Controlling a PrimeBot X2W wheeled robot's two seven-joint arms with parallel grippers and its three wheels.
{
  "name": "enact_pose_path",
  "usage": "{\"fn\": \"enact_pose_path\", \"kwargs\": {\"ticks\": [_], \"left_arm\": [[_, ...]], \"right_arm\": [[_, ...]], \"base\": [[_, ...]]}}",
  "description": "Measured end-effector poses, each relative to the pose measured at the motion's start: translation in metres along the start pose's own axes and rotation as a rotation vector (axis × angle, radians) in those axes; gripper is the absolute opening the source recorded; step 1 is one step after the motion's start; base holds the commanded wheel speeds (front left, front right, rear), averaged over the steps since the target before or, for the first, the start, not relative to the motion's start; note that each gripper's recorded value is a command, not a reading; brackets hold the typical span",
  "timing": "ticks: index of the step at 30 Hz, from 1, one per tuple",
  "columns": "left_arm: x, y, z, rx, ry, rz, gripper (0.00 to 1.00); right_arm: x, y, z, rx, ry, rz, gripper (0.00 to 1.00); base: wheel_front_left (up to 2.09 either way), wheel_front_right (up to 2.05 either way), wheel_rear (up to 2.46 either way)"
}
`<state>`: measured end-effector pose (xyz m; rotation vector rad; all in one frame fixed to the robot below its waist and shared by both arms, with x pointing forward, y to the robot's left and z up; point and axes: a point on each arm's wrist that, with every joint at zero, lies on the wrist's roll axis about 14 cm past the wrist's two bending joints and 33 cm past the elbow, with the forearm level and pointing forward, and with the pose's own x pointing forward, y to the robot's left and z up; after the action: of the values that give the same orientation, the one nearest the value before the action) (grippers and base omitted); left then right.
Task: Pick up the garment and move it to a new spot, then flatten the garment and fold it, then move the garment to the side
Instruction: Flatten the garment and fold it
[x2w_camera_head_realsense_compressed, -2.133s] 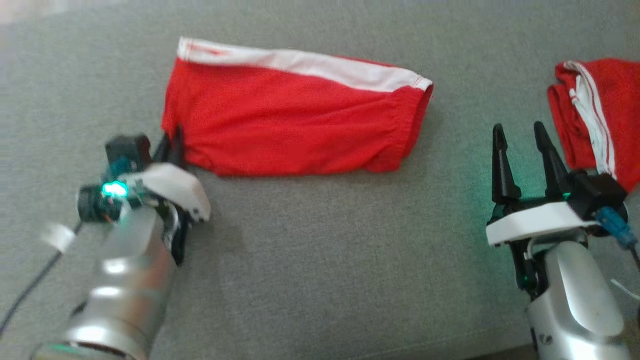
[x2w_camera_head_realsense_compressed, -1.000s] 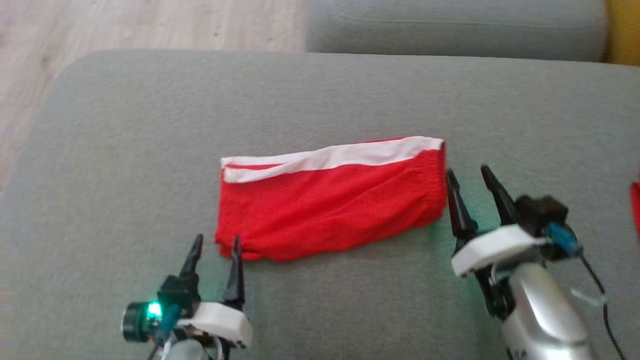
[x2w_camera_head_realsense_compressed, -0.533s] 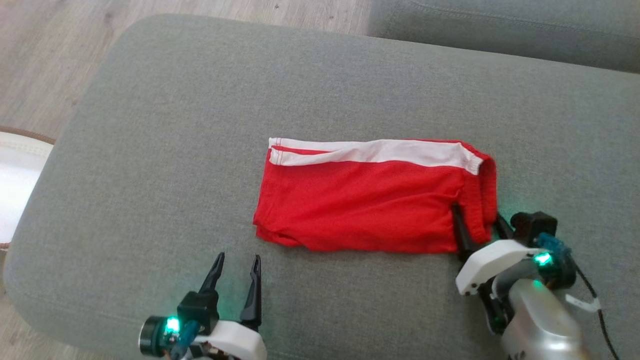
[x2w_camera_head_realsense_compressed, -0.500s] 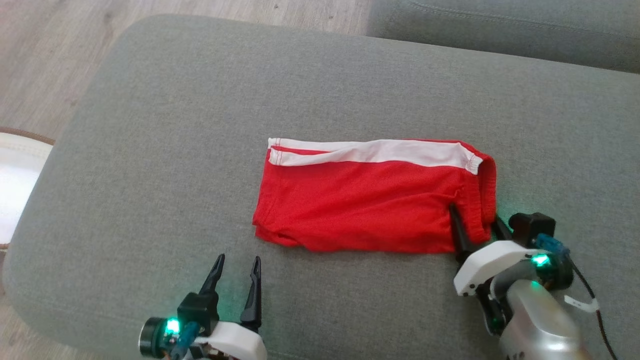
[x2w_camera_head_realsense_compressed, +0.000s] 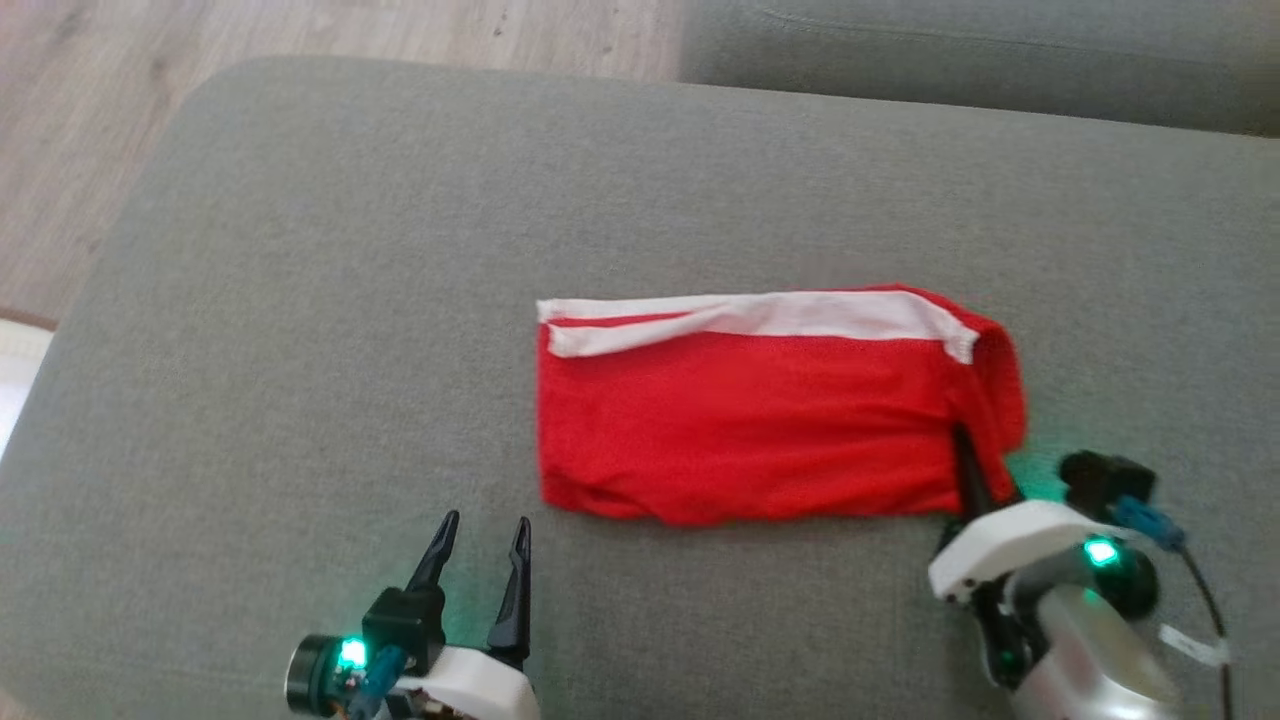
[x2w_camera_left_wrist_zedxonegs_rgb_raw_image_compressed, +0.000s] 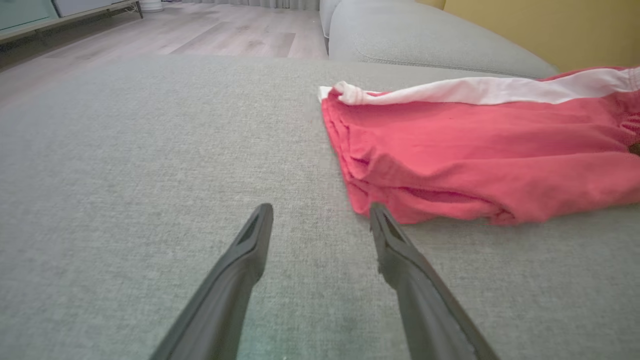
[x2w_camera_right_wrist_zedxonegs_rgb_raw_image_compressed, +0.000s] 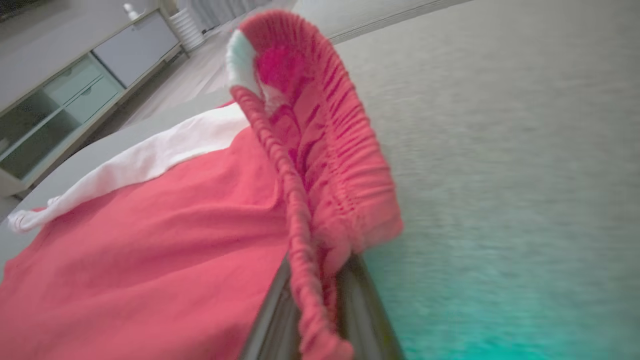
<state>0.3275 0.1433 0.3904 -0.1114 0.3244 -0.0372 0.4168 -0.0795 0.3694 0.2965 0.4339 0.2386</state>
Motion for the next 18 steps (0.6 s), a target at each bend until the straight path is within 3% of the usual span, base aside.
{"fn": "enact_pose_path", "kwargs": {"ticks": [6,9,12,18], "left_arm": [[-0.002,-0.010,-0.005,0.003,0.012,-0.030,1.00],[-0.006,-0.017,-0.013,0.004,0.034,-0.057,1.00],[-0.007,-0.022,-0.013,0.001,0.032,-0.072,1.00],[-0.014,-0.026,-0.014,-0.014,0.031,-0.084,1.00]], "right_arm": [[-0.021,-0.055,0.018,0.020,-0.061,-0.132,0.00],[-0.028,-0.060,0.031,0.018,-0.104,-0.139,0.00],[-0.025,-0.032,0.046,0.015,-0.145,-0.058,0.00],[-0.018,0.058,0.055,-0.011,-0.119,0.194,0.00]], "base": [[0.00,0.00,0.00],[0.00,0.00,0.00],[0.00,0.00,0.00],[0.00,0.00,0.00]]}}
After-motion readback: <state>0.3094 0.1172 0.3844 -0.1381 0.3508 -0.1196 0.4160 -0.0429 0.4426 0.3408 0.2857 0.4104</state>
